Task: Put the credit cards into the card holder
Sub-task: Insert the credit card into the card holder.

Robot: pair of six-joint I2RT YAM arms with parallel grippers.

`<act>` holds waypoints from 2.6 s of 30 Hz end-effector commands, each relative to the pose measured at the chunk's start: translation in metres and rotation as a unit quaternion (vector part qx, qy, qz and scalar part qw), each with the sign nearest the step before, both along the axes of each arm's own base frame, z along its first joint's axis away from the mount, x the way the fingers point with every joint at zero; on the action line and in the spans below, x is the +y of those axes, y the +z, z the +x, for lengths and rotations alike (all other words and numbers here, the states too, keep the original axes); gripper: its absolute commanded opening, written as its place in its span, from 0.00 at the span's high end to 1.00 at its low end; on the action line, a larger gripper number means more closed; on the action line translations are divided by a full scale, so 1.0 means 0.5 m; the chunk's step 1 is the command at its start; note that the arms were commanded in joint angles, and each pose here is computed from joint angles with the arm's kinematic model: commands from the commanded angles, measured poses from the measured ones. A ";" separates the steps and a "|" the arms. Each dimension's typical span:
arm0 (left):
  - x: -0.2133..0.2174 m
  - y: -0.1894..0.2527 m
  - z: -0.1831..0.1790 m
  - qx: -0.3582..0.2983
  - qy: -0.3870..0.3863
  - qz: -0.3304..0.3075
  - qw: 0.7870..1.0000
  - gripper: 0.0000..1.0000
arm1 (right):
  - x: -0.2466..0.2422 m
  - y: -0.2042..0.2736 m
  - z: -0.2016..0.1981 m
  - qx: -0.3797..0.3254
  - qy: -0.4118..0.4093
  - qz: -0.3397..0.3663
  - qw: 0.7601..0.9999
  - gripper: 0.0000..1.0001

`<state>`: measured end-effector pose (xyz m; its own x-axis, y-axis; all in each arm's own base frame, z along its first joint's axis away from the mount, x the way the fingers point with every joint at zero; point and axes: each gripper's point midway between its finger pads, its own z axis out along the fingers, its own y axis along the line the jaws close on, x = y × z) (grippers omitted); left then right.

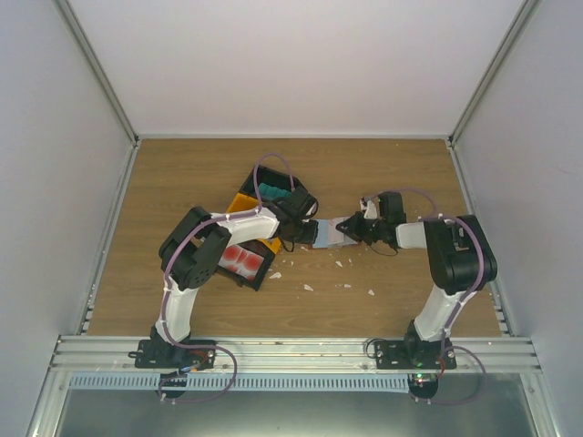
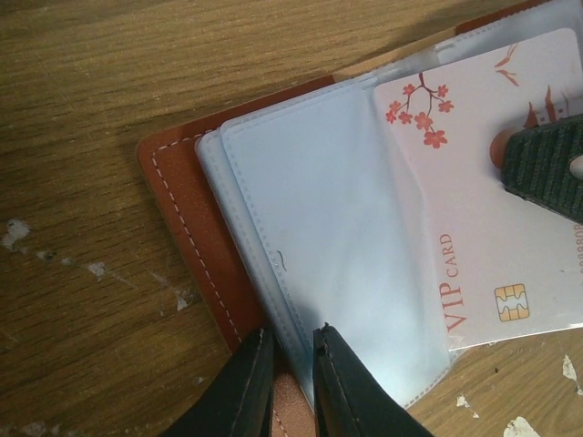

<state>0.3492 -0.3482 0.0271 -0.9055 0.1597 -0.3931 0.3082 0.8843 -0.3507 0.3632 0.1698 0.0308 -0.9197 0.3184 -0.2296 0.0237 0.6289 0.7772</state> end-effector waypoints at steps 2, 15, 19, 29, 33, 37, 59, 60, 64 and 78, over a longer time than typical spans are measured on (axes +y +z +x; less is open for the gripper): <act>0.008 -0.053 -0.019 0.021 -0.013 0.035 0.999 0.83 | 0.014 -0.055 -0.039 0.051 0.009 0.000 0.999 0.99; 0.017 -0.055 -0.015 0.017 0.001 0.048 0.999 0.85 | -0.028 -0.060 -0.055 0.067 -0.044 -0.057 0.995 0.99; 0.015 -0.057 -0.013 0.019 0.003 0.047 0.999 0.86 | -0.038 -0.063 -0.066 0.079 -0.055 -0.066 0.993 1.00; 0.004 -0.056 -0.008 0.019 -0.005 0.042 0.999 0.87 | -0.007 -0.084 -0.078 0.097 -0.019 -0.027 0.995 1.00; -0.003 -0.057 -0.010 0.020 -0.014 0.038 0.999 0.87 | 0.007 -0.092 -0.081 0.098 -0.005 -0.010 0.995 0.99; -0.004 -0.058 -0.011 0.022 -0.018 0.036 0.999 0.86 | 0.016 -0.082 -0.074 0.085 0.005 -0.001 0.996 0.99; -0.010 -0.055 -0.022 0.028 -0.031 0.026 0.999 0.86 | 0.033 -0.044 -0.048 0.017 0.001 -0.022 1.000 0.82; -0.011 -0.054 -0.022 0.028 -0.032 0.025 0.999 0.86 | 0.024 -0.037 -0.045 0.011 -0.007 -0.035 0.999 0.79; -0.014 -0.051 -0.024 0.030 -0.035 0.022 0.999 0.86 | 0.006 -0.005 -0.041 -0.003 -0.017 -0.067 0.998 0.61; -0.044 -0.046 -0.052 0.061 -0.071 -0.016 0.996 0.82 | -0.022 -0.022 -0.101 0.047 -0.020 -0.148 0.988 0.40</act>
